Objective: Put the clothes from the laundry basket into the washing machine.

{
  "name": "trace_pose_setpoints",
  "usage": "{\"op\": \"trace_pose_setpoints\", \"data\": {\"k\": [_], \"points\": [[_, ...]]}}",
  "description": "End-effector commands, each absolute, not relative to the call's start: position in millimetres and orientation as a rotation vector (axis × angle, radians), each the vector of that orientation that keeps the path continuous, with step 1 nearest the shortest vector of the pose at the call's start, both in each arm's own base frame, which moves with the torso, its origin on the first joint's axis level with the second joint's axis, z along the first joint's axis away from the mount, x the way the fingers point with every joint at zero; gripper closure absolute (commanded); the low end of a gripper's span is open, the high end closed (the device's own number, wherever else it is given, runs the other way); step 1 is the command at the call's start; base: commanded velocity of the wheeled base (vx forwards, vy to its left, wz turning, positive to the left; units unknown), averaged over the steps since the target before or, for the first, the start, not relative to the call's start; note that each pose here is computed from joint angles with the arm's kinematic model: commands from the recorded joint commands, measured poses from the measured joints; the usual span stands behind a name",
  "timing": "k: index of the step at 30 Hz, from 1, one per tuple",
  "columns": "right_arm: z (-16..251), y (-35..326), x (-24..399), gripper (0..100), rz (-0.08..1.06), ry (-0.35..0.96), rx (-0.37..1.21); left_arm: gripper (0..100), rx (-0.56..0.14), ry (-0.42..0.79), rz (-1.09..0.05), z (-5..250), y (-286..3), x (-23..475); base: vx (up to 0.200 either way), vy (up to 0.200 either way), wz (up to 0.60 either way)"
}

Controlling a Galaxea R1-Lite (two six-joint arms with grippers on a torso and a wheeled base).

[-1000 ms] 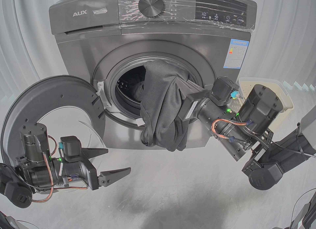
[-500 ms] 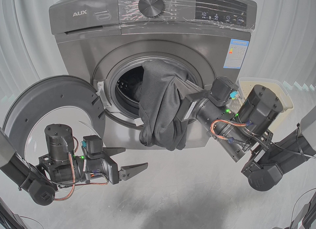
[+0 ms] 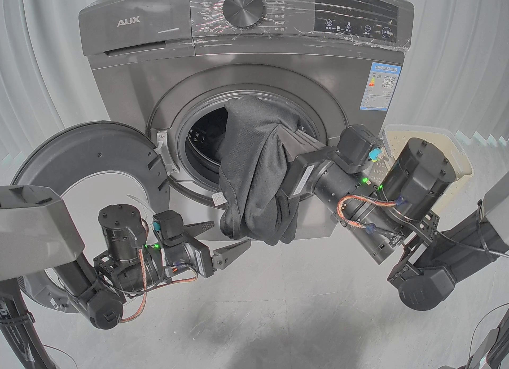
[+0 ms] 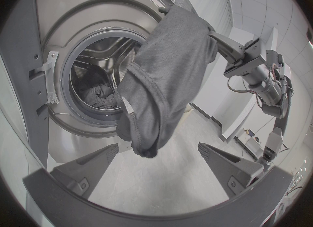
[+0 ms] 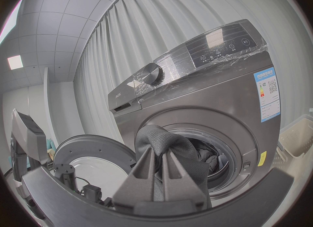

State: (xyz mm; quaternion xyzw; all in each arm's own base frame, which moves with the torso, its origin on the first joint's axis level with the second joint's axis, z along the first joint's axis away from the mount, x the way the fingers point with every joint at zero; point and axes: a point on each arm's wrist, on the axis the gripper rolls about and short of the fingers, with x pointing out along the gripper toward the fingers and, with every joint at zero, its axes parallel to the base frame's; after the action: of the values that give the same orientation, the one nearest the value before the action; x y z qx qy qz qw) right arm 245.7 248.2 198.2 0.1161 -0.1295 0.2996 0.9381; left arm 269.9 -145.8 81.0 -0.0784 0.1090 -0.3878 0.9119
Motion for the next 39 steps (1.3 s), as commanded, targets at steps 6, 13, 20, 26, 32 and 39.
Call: {"op": "trace_pose_setpoints", "data": {"k": [6,13,20,26,32,39], "points": [[195.3,250.1,245.7,100,0.616,-0.256,0.234,0,-0.205,0.248,-0.777,61.3,-153.1,284.7,0.000,0.000,0.00],[191.6,251.7,247.3,100,0.616,-0.255,0.234,0,-0.203,0.222,-0.804,55.7,-162.4,285.2,0.000,0.000,0.00],[191.8,251.4,247.0,100,0.616,-0.255,0.234,0,-0.205,0.201,-0.807,54.9,-165.6,291.2,0.000,0.000,0.00],[191.8,251.8,246.6,100,0.617,-0.255,0.234,100,-0.204,0.166,-0.774,58.5,-168.3,297.7,0.000,0.000,0.00],[191.9,251.1,246.7,100,0.616,-0.255,0.234,100,-0.203,0.154,-0.762,56.4,-171.9,303.0,0.000,0.000,0.00],[191.5,250.2,248.0,100,0.611,-0.256,0.231,100,-0.193,0.152,-0.765,60.7,-170.1,296.4,0.000,0.000,0.00]]}}
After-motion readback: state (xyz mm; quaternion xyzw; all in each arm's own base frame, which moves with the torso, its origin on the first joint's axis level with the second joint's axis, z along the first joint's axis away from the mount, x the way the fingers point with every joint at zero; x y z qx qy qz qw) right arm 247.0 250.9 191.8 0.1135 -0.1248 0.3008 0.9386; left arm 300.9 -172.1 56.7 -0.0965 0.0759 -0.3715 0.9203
